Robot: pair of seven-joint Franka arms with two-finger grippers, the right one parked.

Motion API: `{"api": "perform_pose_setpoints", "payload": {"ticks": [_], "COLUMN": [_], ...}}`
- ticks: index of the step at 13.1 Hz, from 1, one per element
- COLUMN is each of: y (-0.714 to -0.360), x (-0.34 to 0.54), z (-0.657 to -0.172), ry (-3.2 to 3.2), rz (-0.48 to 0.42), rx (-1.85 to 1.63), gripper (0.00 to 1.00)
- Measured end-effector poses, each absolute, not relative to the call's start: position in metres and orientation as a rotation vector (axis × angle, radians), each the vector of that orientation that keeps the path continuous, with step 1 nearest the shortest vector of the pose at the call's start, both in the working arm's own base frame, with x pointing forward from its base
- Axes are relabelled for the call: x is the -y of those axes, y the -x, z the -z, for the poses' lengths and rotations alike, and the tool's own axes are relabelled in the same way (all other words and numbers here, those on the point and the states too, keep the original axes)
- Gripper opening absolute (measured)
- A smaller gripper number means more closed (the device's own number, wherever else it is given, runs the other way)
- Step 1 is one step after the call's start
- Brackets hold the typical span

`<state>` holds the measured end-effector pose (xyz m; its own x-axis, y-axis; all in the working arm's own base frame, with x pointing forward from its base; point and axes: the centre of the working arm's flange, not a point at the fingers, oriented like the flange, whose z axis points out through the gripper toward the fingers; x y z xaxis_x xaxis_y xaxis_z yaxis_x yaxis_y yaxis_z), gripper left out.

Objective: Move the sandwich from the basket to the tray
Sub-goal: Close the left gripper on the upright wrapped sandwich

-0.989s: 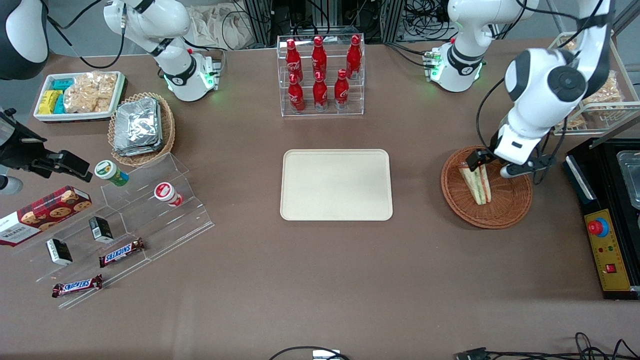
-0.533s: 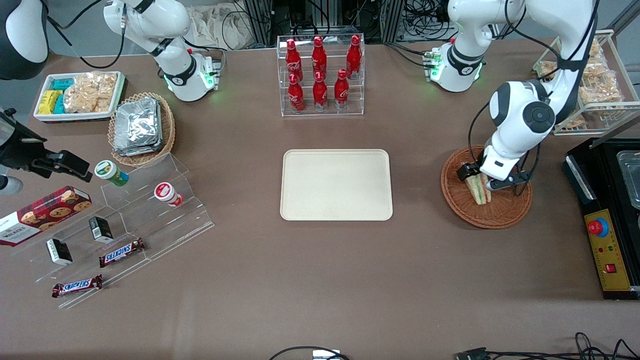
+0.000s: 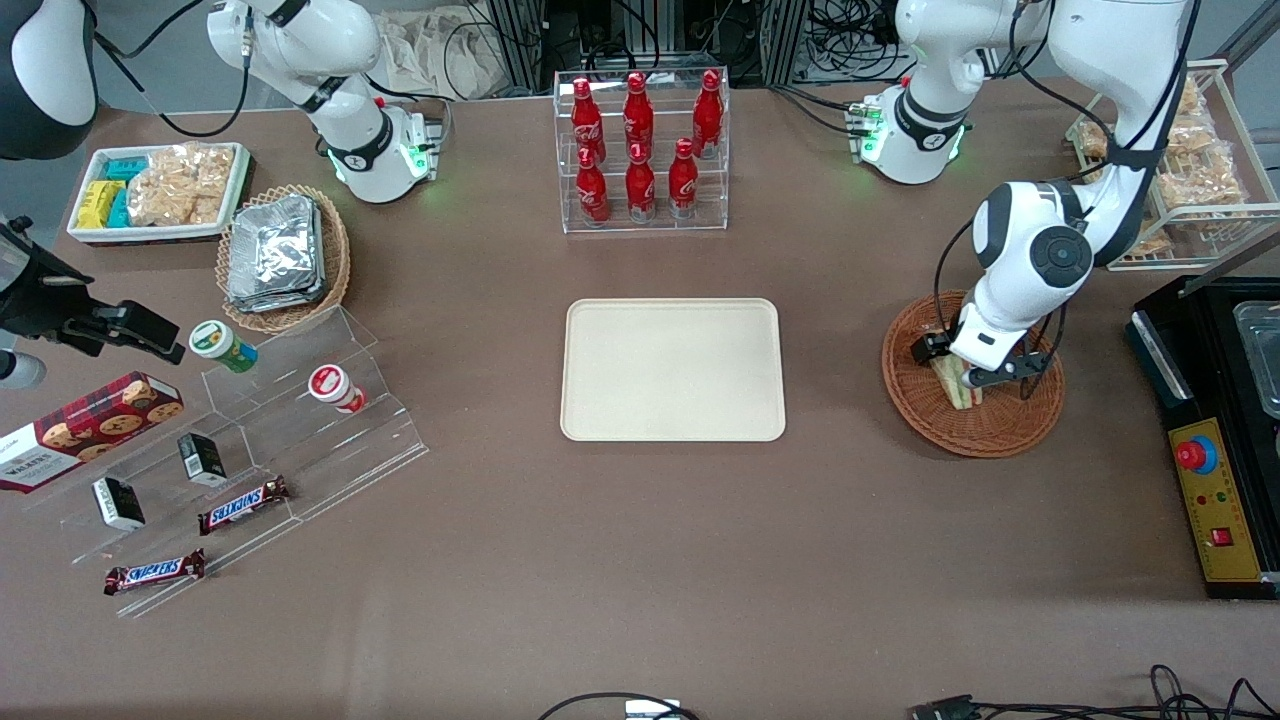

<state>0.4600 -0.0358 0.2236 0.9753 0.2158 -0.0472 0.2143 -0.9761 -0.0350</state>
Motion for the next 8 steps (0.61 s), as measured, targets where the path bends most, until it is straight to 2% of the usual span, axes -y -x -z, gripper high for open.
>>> {"api": "perform_pose_setpoints", "payload": {"ticks": [3,6,8], "y": [-0.460,-0.460,-0.460], "x": [0.036,0.034,0.033], "z": [-0.225,-0.245,-0.288], "ry": [3.091,3.072,3.049], "rz": [-0.084,-0.137,-0.169], "rx": [0.336,0.337,0.339], "gripper": [0.49,0.25,0.21]}}
